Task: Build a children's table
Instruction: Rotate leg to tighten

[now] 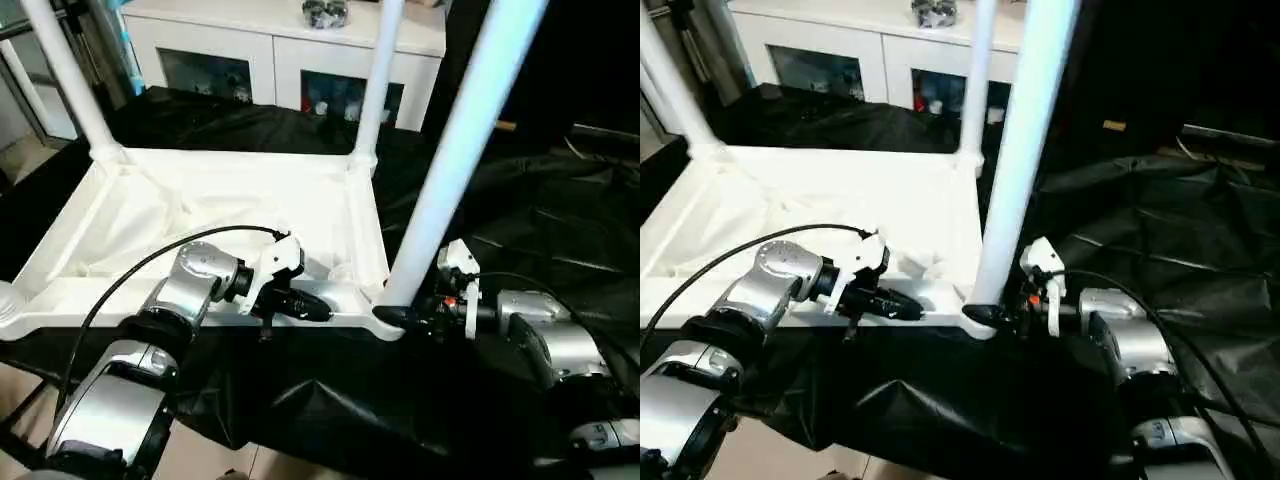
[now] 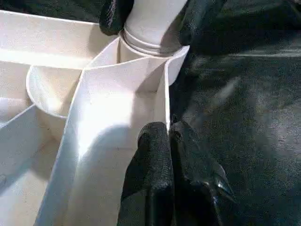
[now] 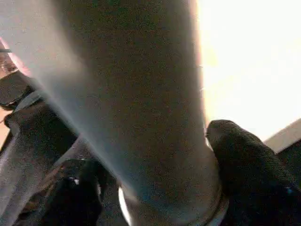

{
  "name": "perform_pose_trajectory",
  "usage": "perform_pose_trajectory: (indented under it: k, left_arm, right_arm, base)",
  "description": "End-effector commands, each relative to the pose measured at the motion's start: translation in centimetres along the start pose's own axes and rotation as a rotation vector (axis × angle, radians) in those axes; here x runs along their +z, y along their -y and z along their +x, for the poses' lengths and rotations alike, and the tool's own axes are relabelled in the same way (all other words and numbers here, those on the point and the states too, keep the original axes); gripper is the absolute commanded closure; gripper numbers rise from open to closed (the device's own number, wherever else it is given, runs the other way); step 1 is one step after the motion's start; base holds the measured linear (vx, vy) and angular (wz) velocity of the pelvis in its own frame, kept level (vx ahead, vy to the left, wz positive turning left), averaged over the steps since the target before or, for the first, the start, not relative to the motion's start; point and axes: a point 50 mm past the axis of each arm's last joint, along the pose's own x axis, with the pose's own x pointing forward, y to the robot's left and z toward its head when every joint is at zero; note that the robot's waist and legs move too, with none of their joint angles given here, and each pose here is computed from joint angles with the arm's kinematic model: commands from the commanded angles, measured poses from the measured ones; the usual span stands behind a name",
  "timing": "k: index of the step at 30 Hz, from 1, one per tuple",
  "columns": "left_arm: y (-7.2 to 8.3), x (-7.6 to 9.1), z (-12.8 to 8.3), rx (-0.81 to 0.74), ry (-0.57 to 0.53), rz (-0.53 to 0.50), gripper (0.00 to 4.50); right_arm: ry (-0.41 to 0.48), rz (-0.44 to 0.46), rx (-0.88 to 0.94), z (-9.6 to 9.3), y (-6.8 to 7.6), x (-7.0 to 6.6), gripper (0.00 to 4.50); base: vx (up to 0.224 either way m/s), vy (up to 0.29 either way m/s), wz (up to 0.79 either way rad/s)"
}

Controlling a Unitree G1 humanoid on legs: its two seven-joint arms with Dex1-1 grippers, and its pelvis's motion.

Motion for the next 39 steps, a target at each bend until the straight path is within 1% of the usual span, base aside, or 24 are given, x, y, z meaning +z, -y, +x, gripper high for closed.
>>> perform_pose_trajectory:
  k: [1, 5, 7, 10, 12, 13, 14, 15, 16, 17, 18, 19, 20, 23, 24, 27, 28, 30, 31, 32, 33, 36, 39]
  left_arm:
    - [0.1, 1.5, 0.8, -0.045, 0.036, 0.067, 4.50]
    - [-0.1, 1.6, 0.9, -0.016, 0.037, 0.075, 4.50]
    - [-0.5, 1.9, 1.2, 0.045, 0.045, 0.070, 4.50]
    - [-1.4, 2.4, 1.6, 0.163, 0.073, 0.050, 4.50]
    - [-1.7, 2.7, 2.0, 0.209, 0.085, 0.047, 4.50]
    - [-1.9, 3.0, 2.3, 0.241, 0.096, 0.045, 4.50]
    - [-1.9, 3.0, 2.3, 0.241, 0.096, 0.045, 4.50]
    - [-2.1, 3.4, 2.9, 0.287, 0.111, 0.040, 4.50]
    - [-2.2, 3.6, 3.3, 0.305, 0.116, 0.038, 4.50]
    - [-2.3, 4.0, 4.1, 0.334, 0.126, 0.034, 4.50]
    - [-2.3, 4.2, 4.5, 0.345, 0.130, 0.032, 4.50]
    - [-2.3, 4.2, 4.5, 0.345, 0.131, 0.032, 4.50]
    - [-2.2, 4.4, 5.0, 0.350, 0.137, 0.029, 4.50]
    - [-1.9, 4.8, 6.3, 0.349, 0.152, 0.029, 4.50]
    - [-1.8, 4.8, 6.5, 0.346, 0.154, 0.030, 4.50]
    - [-1.7, 4.9, 6.8, 0.328, 0.156, 0.032, 4.50]
    - [-1.6, 4.8, 6.7, 0.321, 0.154, 0.035, 4.50]
    - [-1.5, 4.6, 6.3, 0.289, 0.149, 0.050, 4.50]
    - [-1.5, 4.5, 6.3, 0.286, 0.149, 0.050, 4.50]
    - [-1.4, 4.4, 5.9, 0.252, 0.149, 0.059, 4.50]
    - [-1.3, 4.3, 5.8, 0.244, 0.149, 0.061, 4.50]
    - [-1.0, 3.9, 5.0, 0.177, 0.137, 0.071, 4.50]
    - [-0.9, 3.6, 4.3, 0.139, 0.122, 0.079, 4.50]
  right_arm:
    - [-0.065, 0.066, 0.065, 1.0, -1.0, -1.8, 1.60]
    - [-0.053, 0.071, 0.052, 1.2, -1.0, -1.7, 1.75]
    - [-0.013, 0.090, 0.004, 1.6, -0.9, -1.7, 1.81]
    - [0.019, 0.118, -0.141, 2.4, -0.1, -1.9, 1.85]
    - [0.020, 0.143, -0.235, 2.9, 0.4, -2.1, 1.87]
    - [0.026, 0.156, -0.317, 3.3, 0.8, -2.3, 1.87]
    - [0.026, 0.156, -0.317, 3.3, 0.8, -2.3, 1.88]
    - [0.041, 0.207, -0.425, 3.8, 1.4, -2.6, 1.90]
    - [0.058, 0.242, -0.462, 4.2, 1.6, -2.6, 1.91]
    - [0.093, 0.305, -0.522, 4.9, 1.8, -2.5, 1.91]
    - [0.105, 0.324, -0.549, 5.2, 1.9, -2.5, 1.91]
    - [0.105, 0.325, -0.551, 5.2, 1.9, -2.4, 1.91]
    - [0.109, 0.329, -0.567, 5.6, 1.8, -2.4, 1.91]
    - [0.101, 0.269, -0.557, 7.1, 1.2, -2.1, 1.91]
    - [0.101, 0.260, -0.547, 7.4, 1.1, -2.0, 1.24]
    - [0.106, 0.253, -0.518, 7.8, 0.9, -1.9, 1.24]
    - [0.105, 0.245, -0.500, 7.8, 0.9, -1.8, 1.14]
    - [0.088, 0.198, -0.464, 7.5, 0.9, -1.6, 0.77]
    - [0.086, 0.193, -0.459, 7.4, 0.9, -1.6, 0.77]
    - [0.079, 0.164, -0.409, 7.0, 0.8, -1.4, 0.76]
    - [0.079, 0.160, -0.398, 6.9, 0.8, -1.3, 0.76]
    - [0.080, 0.108, -0.268, 5.6, 0.5, -0.9, 0.76]
    - [0.070, 0.078, -0.185, 4.6, 0.3, -0.7, 0.76]
  base:
    - [0.000, 0.000, 0.00]
    - [0.000, 0.000, 0.00]
    - [0.000, 0.000, 0.00]
    - [0.000, 0.000, 0.00]
    - [0.000, 0.000, 0.00]
    - [0.000, 0.000, 0.00]
    - [0.000, 0.000, 0.00]
    - [0.000, 0.000, 0.00]
    - [0.000, 0.000, 0.00]
    - [0.000, 0.000, 0.00]
    - [0.000, 0.000, 0.00]
    - [0.000, 0.000, 0.00]
    - [0.000, 0.000, 0.00]
    - [0.000, 0.000, 0.00]
    - [0.000, 0.000, 0.00]
    - [0.000, 0.000, 0.00]
    - [0.000, 0.000, 0.00]
    - [0.000, 0.000, 0.00]
    - [0.000, 0.000, 0.00]
    - [0.000, 0.000, 0.00]
    - [0.000, 0.000, 0.00]
    - [0.000, 0.000, 0.00]
    - [0.000, 0.000, 0.00]
